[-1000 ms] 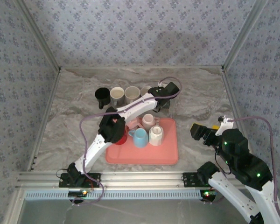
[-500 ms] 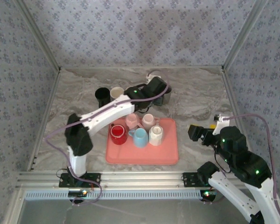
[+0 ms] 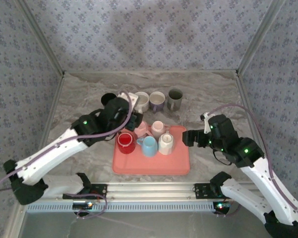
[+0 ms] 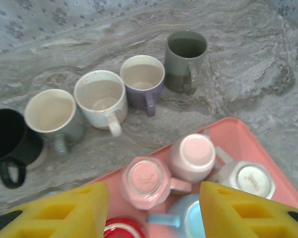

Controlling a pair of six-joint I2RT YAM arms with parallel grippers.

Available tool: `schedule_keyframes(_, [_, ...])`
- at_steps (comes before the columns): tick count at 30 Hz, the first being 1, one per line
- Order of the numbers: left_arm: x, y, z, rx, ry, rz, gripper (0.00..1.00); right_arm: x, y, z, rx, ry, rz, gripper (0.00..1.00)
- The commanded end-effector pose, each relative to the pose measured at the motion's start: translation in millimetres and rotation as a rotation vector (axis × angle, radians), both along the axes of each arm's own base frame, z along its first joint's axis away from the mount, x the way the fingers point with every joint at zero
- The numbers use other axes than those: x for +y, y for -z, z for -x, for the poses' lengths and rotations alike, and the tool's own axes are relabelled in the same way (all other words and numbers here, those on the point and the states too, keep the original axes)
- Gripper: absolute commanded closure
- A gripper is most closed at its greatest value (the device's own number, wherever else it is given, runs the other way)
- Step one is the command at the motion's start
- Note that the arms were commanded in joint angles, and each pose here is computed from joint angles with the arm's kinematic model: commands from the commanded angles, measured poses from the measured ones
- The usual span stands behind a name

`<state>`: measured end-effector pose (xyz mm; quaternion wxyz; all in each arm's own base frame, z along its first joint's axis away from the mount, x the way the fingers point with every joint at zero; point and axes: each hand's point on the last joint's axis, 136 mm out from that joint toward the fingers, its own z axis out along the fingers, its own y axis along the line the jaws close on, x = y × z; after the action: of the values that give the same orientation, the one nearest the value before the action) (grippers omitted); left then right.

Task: Turn the mug right side up

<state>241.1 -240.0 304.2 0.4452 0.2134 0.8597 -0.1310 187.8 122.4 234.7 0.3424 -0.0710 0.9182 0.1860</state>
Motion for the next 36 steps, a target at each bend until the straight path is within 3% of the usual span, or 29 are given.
schedule_keyframes(1, [31, 12, 7, -0.037, -0.002, -0.116, 0.48, 10, -8, 0, -0.016, -0.051, -0.021, 0.00])
schedule_keyframes(5, [43, 21, 11, -0.047, -0.014, -0.100, 0.49, 28, -2, 1, 0.008, -0.104, -0.021, 0.00])
schedule_keyframes(11, [65, 39, 9, 0.028, -0.087, -0.092, 0.49, 50, 6, 0, 0.014, -0.192, 0.156, 0.00])
schedule_keyframes(16, [77, 42, 7, 0.025, -0.112, -0.098, 0.49, 52, 14, -17, 0.045, -0.037, 0.270, 0.00])
schedule_keyframes(19, [84, 50, 5, -0.004, -0.134, -0.116, 0.49, 62, 20, -21, 0.083, 0.038, 0.214, 0.00])
schedule_keyframes(24, [83, 59, 9, -0.008, -0.111, -0.103, 0.49, 85, 29, -19, 0.097, -0.166, 0.286, 0.00])
schedule_keyframes(27, [86, 60, 10, -0.015, -0.113, -0.107, 0.49, 84, 48, -23, 0.168, -0.188, 0.340, 0.00])
schedule_keyframes(36, [82, 56, 11, -0.034, -0.097, -0.072, 0.49, 105, 76, -39, 0.264, -0.194, 0.283, 0.01])
